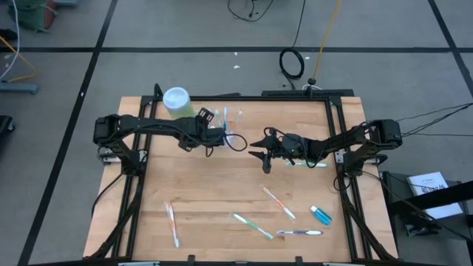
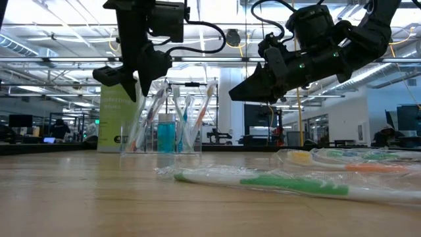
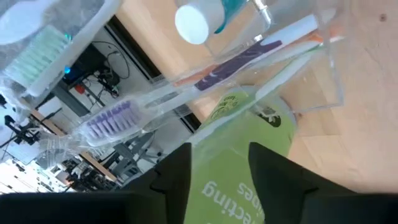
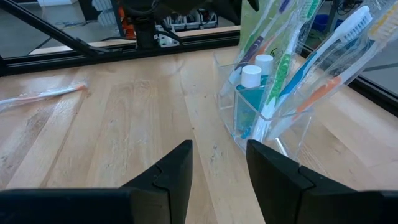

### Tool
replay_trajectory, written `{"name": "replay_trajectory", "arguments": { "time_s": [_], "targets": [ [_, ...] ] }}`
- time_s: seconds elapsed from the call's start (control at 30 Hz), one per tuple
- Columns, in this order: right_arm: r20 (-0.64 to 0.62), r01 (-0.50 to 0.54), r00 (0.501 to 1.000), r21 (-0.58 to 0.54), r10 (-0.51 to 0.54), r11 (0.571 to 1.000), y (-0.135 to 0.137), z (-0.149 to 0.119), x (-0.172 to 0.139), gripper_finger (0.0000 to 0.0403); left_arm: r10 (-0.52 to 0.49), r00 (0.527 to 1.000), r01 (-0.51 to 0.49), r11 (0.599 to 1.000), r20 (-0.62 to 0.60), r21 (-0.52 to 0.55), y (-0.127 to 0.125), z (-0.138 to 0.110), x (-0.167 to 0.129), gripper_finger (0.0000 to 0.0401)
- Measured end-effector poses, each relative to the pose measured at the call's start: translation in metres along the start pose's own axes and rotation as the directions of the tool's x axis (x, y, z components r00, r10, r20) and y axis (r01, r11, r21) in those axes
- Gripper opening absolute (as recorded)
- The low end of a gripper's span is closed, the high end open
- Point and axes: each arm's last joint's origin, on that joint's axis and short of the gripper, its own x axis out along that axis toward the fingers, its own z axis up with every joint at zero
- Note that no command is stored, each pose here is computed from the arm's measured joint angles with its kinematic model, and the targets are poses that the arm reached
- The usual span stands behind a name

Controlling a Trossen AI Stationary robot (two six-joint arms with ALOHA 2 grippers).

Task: Pick & Place toothbrushing station
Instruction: Put the green toothbrush into the transparent organizer, then put the blue toothbrush into the transparent organizer

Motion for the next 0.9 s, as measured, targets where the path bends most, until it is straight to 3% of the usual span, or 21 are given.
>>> {"name": "replay_trajectory", "arguments": {
  "time_s": [0.23, 0.4, 0.53, 0.73, 0.9],
  "targets": [
    [-0.001, 0.000, 1.000, 0.000, 0.000, 1.000, 0.000, 0.000, 0.000, 0.0141, 0.026, 0.999, -0.025, 0.999, 0.039, -0.030, -0.003, 0.000, -0.014, 0.0207],
    [-0.010, 0.001, 1.000, 0.000, -0.001, 1.000, 0.000, -0.001, 0.000, 0.0141, 0.071, 0.991, -0.057, 0.991, 0.116, -0.119, 0.005, -0.010, -0.036, 0.0213],
    [-0.021, 0.002, 1.000, -0.001, -0.002, 1.000, 0.000, -0.002, 0.000, 0.0141, 0.076, 0.973, -0.023, 0.971, 0.219, -0.236, 0.008, -0.021, -0.057, 0.0214],
    [-0.074, 0.007, 0.997, 0.000, -0.007, 1.000, -0.001, -0.007, 0.000, 0.0141, 0.052, 0.935, 0.108, 0.900, 0.350, -0.422, 0.004, -0.037, -0.077, 0.0214],
    [-0.110, 0.013, 0.994, -0.009, -0.014, 1.000, -0.001, -0.010, -0.001, 0.0141, -0.011, 0.894, 0.288, 0.780, 0.448, -0.556, 0.001, -0.047, -0.086, 0.0214]
  ]
}}
